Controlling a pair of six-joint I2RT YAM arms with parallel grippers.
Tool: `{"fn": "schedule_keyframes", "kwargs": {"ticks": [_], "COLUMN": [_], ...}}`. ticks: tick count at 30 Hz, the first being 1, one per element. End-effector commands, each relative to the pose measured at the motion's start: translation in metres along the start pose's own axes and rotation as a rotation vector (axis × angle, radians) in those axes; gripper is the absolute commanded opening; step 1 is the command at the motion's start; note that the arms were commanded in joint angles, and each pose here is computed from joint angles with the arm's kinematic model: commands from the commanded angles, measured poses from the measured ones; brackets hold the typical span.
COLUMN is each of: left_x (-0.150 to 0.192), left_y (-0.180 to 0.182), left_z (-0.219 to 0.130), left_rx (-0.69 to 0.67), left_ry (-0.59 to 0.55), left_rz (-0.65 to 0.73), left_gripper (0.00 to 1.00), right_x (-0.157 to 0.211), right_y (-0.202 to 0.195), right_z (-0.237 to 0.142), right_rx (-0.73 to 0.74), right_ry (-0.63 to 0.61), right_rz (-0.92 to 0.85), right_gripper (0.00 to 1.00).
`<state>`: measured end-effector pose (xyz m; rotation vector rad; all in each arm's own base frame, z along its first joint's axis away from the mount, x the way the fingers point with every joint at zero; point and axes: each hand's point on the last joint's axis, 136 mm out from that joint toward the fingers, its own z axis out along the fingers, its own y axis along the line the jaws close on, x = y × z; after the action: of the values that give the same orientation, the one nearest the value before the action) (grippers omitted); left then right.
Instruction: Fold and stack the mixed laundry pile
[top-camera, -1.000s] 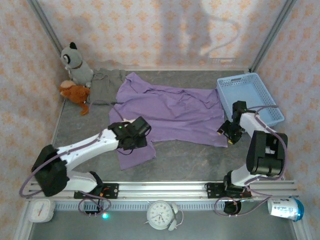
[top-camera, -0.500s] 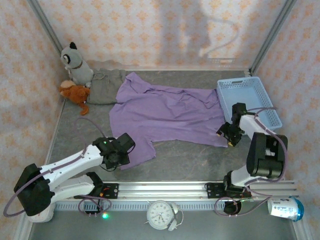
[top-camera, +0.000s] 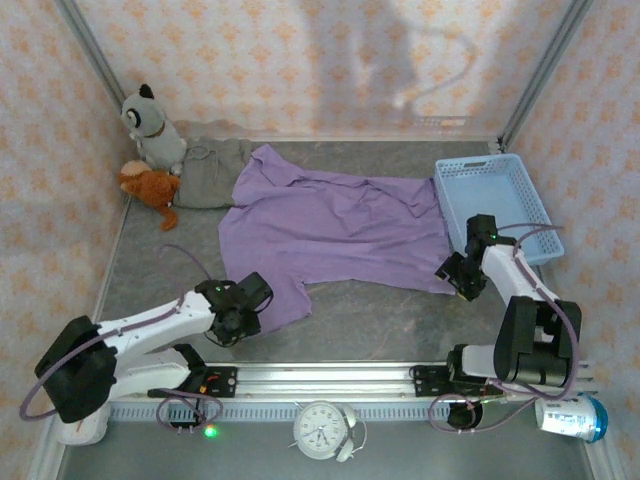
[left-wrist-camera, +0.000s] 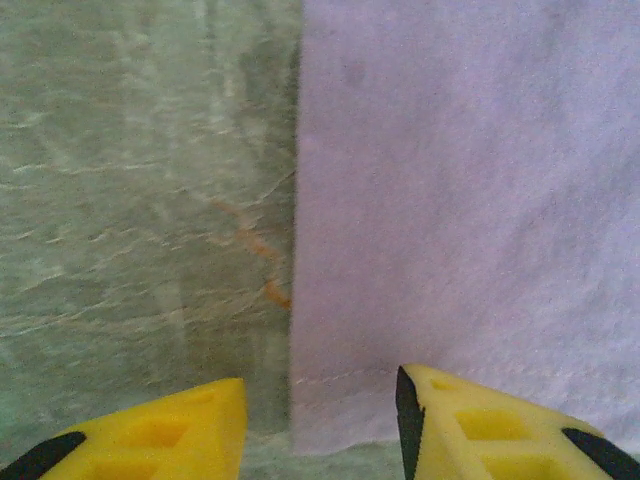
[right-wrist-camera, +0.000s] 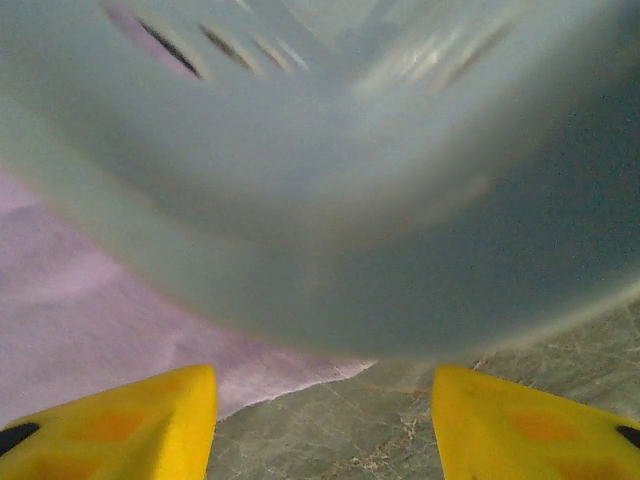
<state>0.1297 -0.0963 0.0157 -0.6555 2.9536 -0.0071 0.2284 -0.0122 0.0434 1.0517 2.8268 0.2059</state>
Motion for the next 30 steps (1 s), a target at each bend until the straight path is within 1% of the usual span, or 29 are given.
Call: {"fn": "schedule_keyframes", "kwargs": {"ticks": [1, 2, 4, 5, 7, 9, 11, 12, 15, 17, 19, 20, 21, 23, 24, 27, 30], "left_x": [-0.004, -0.005, -0.007, -0.009, -0.012, -0.017, -0.022, -0.025, -0.034, -0.038, -0.042, -0.044, -0.047, -0.054, -0.058, -0.064, -0.067], "left_y": [-0.014, -0.014, -0.011, -0.008, -0.004, -0.003, -0.002, -0.001, 0.01, 0.019, 0.027, 0.028, 0.028, 0.028, 0.027, 0.02, 0.016], "left_z": [0.01, 0.013, 0.017, 0.017, 0.015, 0.011, 0.004, 0.0, -0.011, -0.016, -0.02, -0.022, -0.025, -0.032, -0.037, -0.046, -0.05], "left_rx": [0.03, 0.016, -0.029, -0.05, -0.068, -0.069, -0.063, -0.062, -0.081, -0.084, -0.063, -0.047, -0.027, 0.003, 0.02, 0.044, 0.032], "left_ry": [-0.003, -0.004, -0.012, -0.02, -0.036, -0.055, -0.076, -0.089, -0.126, -0.147, -0.17, -0.182, -0.204, -0.245, -0.263, -0.283, -0.277], "left_rz": [-0.015, -0.011, -0.001, 0.002, 0.006, 0.0, -0.005, -0.009, -0.029, -0.058, -0.105, -0.125, -0.145, -0.175, -0.188, -0.193, -0.168], "left_gripper": [0.37, 0.32, 0.18, 0.12, 0.06, 0.03, 0.0, 0.0, 0.0, 0.0, 0.0, 0.0, 0.0, 0.0, 0.0, 0.0, 0.0], "right_x": [0.007, 0.007, 0.008, 0.009, 0.007, 0.005, 0.003, 0.004, 0.007, 0.011, 0.014, 0.015, 0.016, 0.017, 0.015, 0.008, 0.005], "right_y": [0.001, 0.003, 0.003, 0.003, 0.002, 0.002, 0.005, 0.009, 0.012, 0.012, 0.01, 0.008, 0.006, 0.003, 0.001, 0.002, 0.006], "right_z": [0.005, 0.005, 0.008, 0.01, 0.014, 0.019, 0.024, 0.027, 0.033, 0.037, 0.04, 0.041, 0.04, 0.037, 0.033, 0.02, 0.009], "right_rx": [0.013, 0.016, 0.035, 0.043, 0.059, 0.065, 0.061, 0.056, 0.078, 0.082, 0.092, 0.099, 0.109, 0.124, 0.131, 0.134, 0.117], "right_ry": [0.021, 0.022, 0.023, 0.023, 0.02, 0.014, 0.024, 0.036, 0.051, 0.07, 0.082, 0.086, 0.089, 0.081, 0.066, 0.024, -0.001], "right_rz": [-0.01, -0.019, -0.035, -0.036, -0.033, -0.033, -0.028, -0.029, -0.043, -0.038, -0.036, -0.036, -0.038, -0.05, -0.056, -0.081, -0.098], "right_gripper": [0.57, 0.57, 0.56, 0.56, 0.55, 0.54, 0.51, 0.49, 0.46, 0.39, 0.26, 0.23, 0.22, 0.23, 0.27, 0.4, 0.53]}}
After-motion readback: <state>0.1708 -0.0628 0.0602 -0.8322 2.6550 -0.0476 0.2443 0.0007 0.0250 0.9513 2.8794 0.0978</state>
